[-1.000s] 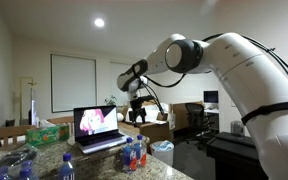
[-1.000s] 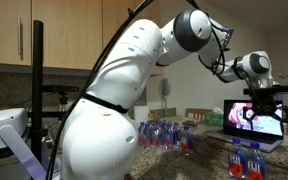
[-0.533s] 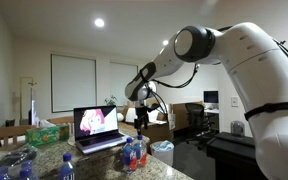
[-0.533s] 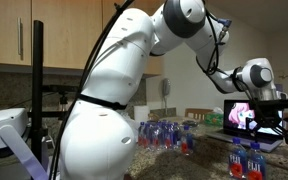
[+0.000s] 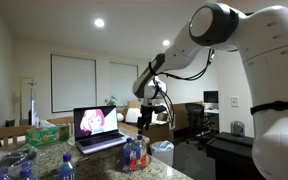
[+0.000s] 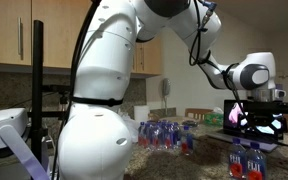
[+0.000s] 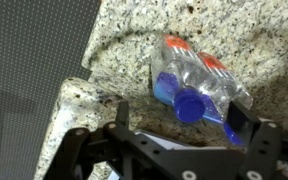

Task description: Move the bottles to the left side of the counter

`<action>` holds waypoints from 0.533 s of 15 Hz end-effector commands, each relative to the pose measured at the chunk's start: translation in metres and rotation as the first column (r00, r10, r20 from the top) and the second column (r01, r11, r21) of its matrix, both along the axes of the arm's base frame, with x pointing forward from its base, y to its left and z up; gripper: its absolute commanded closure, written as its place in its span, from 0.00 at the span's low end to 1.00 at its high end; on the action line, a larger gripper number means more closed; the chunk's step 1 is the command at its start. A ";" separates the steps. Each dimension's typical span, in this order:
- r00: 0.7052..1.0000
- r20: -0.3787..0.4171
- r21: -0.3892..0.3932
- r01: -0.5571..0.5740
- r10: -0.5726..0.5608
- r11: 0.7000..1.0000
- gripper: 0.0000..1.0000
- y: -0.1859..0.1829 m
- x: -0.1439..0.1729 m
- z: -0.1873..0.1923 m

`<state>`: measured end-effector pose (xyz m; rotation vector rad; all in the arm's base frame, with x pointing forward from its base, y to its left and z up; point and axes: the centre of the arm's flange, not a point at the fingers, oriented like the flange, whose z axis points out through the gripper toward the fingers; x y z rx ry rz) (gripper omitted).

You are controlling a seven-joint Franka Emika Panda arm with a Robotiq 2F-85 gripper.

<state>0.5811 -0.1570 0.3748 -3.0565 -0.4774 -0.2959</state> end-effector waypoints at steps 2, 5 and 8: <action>0.999 0.037 0.081 0.009 -0.012 0.997 0.00 0.006 -0.021 0.013; 0.995 0.003 0.114 0.101 -0.102 0.988 0.00 0.014 -0.012 0.013; 0.982 -0.026 0.126 0.190 -0.188 0.974 0.00 0.024 -0.007 0.008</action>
